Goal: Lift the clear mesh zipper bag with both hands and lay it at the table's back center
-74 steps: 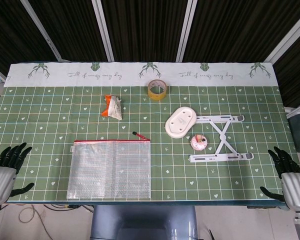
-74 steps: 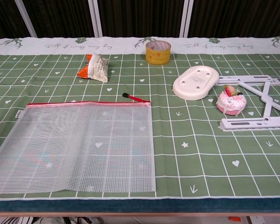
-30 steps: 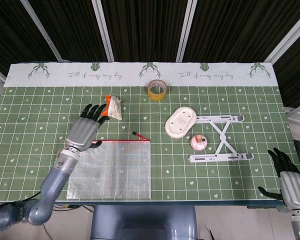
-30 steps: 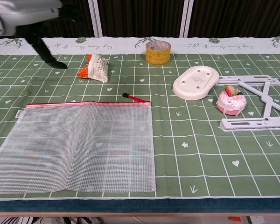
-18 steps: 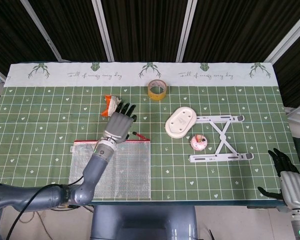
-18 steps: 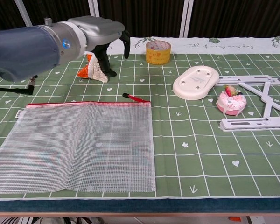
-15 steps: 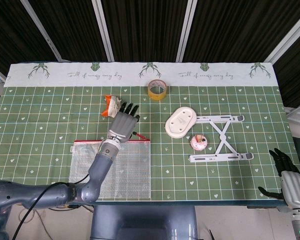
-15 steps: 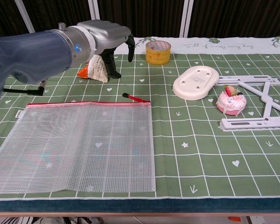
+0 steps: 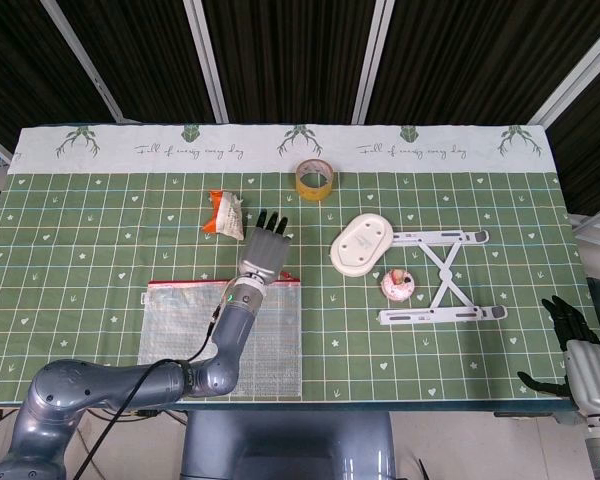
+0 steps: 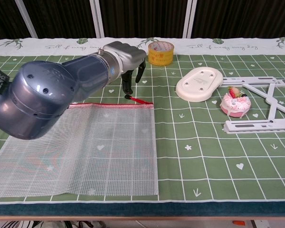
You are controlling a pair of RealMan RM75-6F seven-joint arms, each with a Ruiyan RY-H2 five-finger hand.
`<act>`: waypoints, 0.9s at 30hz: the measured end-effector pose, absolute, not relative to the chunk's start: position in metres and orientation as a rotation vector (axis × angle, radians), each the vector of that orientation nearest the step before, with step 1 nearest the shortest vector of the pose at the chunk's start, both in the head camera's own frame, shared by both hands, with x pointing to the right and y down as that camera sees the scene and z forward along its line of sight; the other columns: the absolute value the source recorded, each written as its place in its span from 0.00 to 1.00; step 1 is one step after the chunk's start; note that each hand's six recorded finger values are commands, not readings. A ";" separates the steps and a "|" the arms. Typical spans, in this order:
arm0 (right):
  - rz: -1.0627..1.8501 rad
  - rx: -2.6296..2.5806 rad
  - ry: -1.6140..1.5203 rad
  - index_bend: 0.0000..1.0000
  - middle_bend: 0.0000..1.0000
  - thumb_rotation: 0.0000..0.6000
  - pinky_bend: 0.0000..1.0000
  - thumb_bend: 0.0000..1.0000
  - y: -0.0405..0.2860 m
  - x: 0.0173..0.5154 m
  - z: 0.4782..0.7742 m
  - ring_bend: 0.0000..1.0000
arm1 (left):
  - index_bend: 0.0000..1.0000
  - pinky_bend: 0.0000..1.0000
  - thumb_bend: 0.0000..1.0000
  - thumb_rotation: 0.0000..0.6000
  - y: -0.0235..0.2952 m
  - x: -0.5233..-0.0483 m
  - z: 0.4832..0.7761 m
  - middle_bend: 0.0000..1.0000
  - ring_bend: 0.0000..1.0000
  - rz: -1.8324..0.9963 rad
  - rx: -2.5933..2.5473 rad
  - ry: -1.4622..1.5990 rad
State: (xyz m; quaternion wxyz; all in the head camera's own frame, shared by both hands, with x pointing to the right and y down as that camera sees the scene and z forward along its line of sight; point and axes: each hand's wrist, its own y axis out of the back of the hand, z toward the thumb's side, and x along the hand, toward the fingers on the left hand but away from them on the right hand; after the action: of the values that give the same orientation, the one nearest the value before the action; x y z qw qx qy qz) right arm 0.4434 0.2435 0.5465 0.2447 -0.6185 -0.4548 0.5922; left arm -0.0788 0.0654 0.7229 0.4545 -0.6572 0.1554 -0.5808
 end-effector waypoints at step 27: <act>1.630 -1.694 -1.271 0.00 0.00 1.00 0.21 0.19 0.243 0.446 0.546 0.00 | 0.51 0.00 0.29 1.00 0.076 -0.075 0.752 0.10 0.00 -1.481 -1.597 0.315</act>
State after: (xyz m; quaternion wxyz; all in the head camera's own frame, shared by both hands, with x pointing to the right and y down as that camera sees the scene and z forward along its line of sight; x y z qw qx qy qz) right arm 0.4456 0.2434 0.5459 0.2326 -0.6164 -0.4626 0.5932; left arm -0.0748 0.0763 0.7517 0.4534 -0.6468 0.1275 -0.5999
